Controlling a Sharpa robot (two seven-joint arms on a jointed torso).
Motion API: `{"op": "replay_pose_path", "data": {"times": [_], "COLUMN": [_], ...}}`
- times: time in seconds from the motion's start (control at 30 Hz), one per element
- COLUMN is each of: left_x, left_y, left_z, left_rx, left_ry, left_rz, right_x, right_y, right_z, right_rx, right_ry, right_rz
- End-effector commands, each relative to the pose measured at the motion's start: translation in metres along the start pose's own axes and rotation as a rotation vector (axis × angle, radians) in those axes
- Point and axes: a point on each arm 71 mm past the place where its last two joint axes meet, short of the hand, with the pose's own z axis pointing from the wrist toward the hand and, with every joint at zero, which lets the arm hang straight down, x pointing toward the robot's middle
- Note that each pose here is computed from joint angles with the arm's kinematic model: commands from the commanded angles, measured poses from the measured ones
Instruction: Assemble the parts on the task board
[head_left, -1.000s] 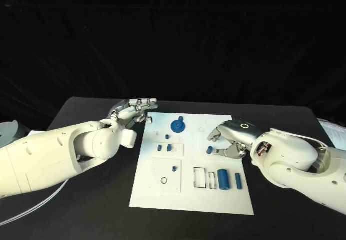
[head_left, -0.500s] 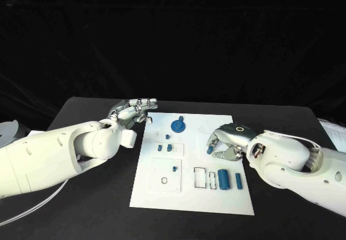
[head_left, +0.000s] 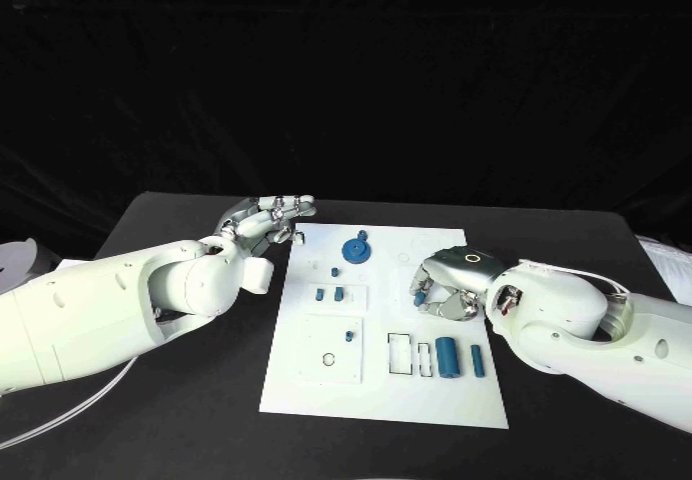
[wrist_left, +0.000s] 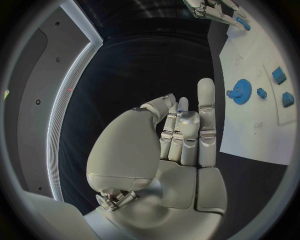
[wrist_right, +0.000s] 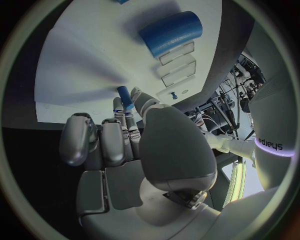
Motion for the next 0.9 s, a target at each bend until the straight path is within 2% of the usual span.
{"op": "replay_pose_path", "data": {"times": [0.03, 0.23, 0.53, 0.77, 0.9], "left_x": [0.0029, 0.0030, 0.0031, 0.0026, 0.0025], "left_y": [-0.0004, -0.0003, 0.0001, 0.0007, 0.0012], "left_z": [0.0004, 0.0005, 0.0008, 0.0008, 0.0008], "left_rx": [0.005, 0.004, 0.004, 0.002, 0.001], "left_ry": [0.023, 0.024, 0.024, 0.023, 0.023], "left_rz": [-0.005, -0.005, -0.005, -0.005, -0.005], "right_x": [0.003, 0.004, 0.002, -0.003, -0.013], "right_y": [0.002, -0.001, 0.000, 0.005, 0.010], "right_z": [0.001, 0.005, 0.006, 0.001, -0.007], "right_rx": [-0.017, -0.001, -0.007, -0.025, -0.038], "right_ry": [0.020, 0.011, -0.044, -0.076, -0.105], "right_rz": [-0.003, -0.005, -0.015, -0.006, 0.019]}}
